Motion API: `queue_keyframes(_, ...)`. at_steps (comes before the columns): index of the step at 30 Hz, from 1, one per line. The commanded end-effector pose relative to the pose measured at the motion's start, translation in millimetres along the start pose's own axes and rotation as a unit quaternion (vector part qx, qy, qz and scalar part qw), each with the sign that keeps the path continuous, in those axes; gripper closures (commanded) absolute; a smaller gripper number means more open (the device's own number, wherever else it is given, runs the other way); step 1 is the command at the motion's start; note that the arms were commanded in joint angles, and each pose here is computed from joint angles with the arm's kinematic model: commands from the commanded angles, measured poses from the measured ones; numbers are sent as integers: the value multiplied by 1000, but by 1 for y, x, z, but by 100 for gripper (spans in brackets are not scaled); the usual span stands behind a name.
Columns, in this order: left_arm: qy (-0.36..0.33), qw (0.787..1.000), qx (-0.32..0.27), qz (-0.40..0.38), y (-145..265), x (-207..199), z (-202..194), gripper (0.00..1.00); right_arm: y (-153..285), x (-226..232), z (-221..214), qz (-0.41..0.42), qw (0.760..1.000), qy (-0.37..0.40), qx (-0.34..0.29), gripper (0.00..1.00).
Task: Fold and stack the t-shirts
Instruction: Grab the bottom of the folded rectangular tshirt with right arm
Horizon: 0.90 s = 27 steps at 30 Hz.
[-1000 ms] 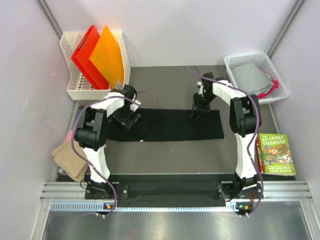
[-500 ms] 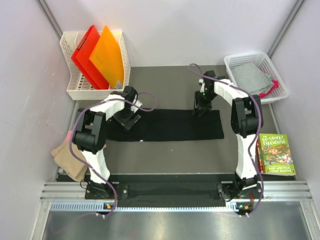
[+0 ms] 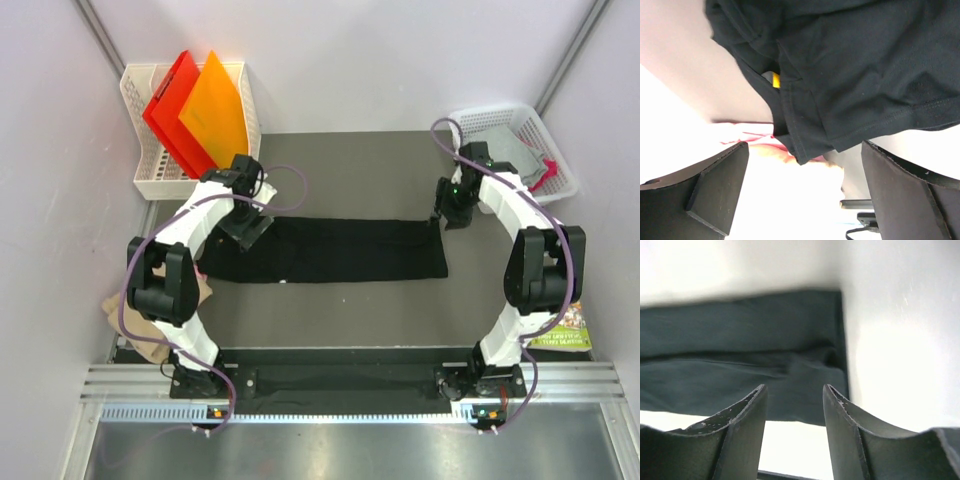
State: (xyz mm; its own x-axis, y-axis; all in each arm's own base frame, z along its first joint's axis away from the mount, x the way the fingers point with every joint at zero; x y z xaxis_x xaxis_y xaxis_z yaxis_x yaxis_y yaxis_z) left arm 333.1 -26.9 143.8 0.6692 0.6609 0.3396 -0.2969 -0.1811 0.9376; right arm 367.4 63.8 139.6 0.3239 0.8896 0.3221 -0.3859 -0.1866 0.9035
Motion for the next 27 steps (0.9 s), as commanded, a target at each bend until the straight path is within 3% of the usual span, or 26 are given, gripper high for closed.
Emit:
queue_keyframes(1,-9,1000,11,-20,0,-10,-10,1,-10,-18,-15,-22,1000,-11,9,51)
queue_keyframes(15,-19,1000,11,-9,11,-6,-14,1,-47,-57,-35,-47,997,-38,51,48)
queue_keyframes(27,-16,1000,10,-8,17,-4,-15,1,-77,-56,-42,-29,995,-54,81,51)
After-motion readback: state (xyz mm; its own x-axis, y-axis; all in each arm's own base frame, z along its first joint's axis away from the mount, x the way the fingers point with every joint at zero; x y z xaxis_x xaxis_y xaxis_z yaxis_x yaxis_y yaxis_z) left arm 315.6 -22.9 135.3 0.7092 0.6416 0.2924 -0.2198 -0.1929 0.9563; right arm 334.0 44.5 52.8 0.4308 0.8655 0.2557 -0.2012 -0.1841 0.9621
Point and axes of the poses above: each gripper's point midway between its finger pads, its own y axis back along the fingers, its own x axis along the line the jaws close on, z = x × y, the point moved 3 cm from there along y, back along the fingers, and after that the axes turned 11 degrees about -y, right-handed, at the moved point
